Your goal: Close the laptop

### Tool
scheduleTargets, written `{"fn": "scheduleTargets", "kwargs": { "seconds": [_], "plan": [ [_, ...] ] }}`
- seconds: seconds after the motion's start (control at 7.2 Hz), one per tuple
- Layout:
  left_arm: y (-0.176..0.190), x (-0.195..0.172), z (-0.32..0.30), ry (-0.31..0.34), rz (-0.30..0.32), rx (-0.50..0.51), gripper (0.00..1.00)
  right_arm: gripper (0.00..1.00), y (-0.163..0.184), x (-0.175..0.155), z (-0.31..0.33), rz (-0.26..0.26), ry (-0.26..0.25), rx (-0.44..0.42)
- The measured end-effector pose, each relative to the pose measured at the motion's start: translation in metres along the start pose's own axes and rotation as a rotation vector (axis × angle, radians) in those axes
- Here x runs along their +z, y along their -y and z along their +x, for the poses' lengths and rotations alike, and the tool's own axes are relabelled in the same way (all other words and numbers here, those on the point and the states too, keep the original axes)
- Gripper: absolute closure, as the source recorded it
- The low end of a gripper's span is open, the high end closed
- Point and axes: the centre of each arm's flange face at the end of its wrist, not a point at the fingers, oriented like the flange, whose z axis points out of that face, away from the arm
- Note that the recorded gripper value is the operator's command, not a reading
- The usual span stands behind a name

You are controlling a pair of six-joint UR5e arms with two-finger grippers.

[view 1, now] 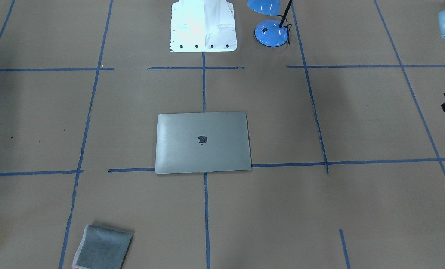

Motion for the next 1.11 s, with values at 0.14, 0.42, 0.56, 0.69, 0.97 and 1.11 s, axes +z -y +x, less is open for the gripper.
{"fn": "scheduleTargets", "kwargs": {
  "seconds": [0.14,0.42,0.56,0.69,0.97,1.11],
  "plan": [
    [-0.012,0.010,-0.049,-0.032,-0.027,-0.037,0.00,0.00,-0.017,0.001,0.011,0.000,0.045,0.042],
    [-0.030,0.031,-0.100,-0.064,-0.065,-0.070,0.00,0.00,-0.036,0.009,0.021,-0.014,0.076,0.100],
    [-0.034,0.034,-0.106,-0.068,-0.072,-0.075,0.00,0.00,-0.040,0.014,0.025,-0.024,0.080,0.117],
    [-0.034,0.032,-0.106,-0.069,-0.070,-0.074,0.00,0.00,-0.043,0.018,0.029,-0.032,0.083,0.136],
    [-0.031,0.026,-0.103,-0.067,-0.062,-0.068,0.00,0.00,-0.045,0.023,0.033,-0.044,0.084,0.224],
    [-0.031,0.025,-0.103,-0.066,-0.061,-0.068,0.00,0.00,-0.046,0.026,0.035,-0.050,0.085,0.251]
  ]
}}
